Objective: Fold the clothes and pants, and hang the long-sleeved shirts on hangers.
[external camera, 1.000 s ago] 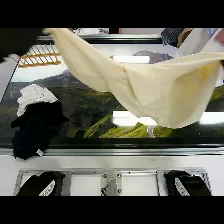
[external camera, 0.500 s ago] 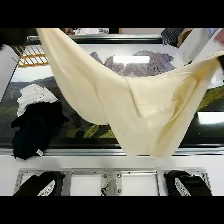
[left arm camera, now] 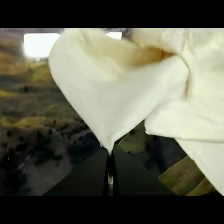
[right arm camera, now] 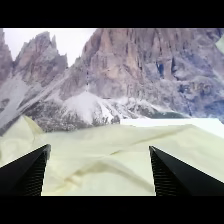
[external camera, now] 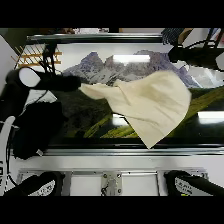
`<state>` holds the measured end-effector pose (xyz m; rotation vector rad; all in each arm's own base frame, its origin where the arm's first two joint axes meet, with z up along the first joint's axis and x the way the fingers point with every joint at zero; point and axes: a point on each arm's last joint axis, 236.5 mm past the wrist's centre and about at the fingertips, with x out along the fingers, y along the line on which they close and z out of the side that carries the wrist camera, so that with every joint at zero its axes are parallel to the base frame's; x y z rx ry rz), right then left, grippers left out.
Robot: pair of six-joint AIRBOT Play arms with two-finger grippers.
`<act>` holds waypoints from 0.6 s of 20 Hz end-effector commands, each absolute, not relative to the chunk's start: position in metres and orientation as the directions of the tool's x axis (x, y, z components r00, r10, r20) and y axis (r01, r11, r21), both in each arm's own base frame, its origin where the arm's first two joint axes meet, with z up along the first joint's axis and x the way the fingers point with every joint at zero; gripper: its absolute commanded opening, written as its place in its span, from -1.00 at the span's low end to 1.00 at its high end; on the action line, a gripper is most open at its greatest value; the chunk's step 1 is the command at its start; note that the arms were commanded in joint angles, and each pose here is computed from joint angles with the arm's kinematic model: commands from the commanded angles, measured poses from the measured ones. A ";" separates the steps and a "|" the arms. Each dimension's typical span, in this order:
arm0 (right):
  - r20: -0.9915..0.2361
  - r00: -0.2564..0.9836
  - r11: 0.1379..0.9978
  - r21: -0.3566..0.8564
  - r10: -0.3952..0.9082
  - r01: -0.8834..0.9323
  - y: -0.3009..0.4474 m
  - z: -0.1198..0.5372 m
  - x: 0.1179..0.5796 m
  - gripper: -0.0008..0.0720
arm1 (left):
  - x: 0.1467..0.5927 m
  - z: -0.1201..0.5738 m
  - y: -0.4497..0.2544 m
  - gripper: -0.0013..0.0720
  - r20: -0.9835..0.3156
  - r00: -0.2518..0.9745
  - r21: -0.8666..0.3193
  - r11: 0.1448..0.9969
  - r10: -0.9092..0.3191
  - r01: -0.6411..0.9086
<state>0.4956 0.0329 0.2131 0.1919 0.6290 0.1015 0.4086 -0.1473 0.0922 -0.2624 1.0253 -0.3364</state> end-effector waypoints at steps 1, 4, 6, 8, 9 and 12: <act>-0.739 0.659 0.985 0.170 0.141 -0.021 0.016 0.161 0.469 0.89 | 0.365 0.007 -0.134 -0.92 -0.884 0.319 -0.334 0.939 -0.341 0.078; -0.894 0.430 0.969 0.204 0.126 0.139 -0.012 0.079 0.385 0.88 | 0.330 -0.029 -0.125 -0.93 -0.914 0.247 -0.320 0.946 -0.321 0.046; -0.952 0.275 0.917 0.223 0.132 0.330 -0.025 0.020 0.315 0.88 | 0.318 -0.039 -0.122 -0.92 -0.915 0.247 -0.319 0.947 -0.317 0.035; -0.976 0.155 0.846 0.211 0.153 0.489 -0.025 -0.034 0.252 0.88 | 0.311 -0.042 -0.120 -0.92 -0.912 0.262 -0.318 0.947 -0.315 0.031; -0.980 0.110 0.817 0.199 0.166 0.540 -0.019 -0.056 0.226 0.88 | 0.307 -0.043 -0.119 -0.92 -0.913 0.261 -0.317 0.948 -0.314 0.031; -0.961 0.107 0.746 0.267 0.256 0.610 0.013 -0.093 0.199 0.88 | 0.304 -0.041 -0.118 -0.92 -0.911 0.265 -0.317 0.948 -0.315 0.034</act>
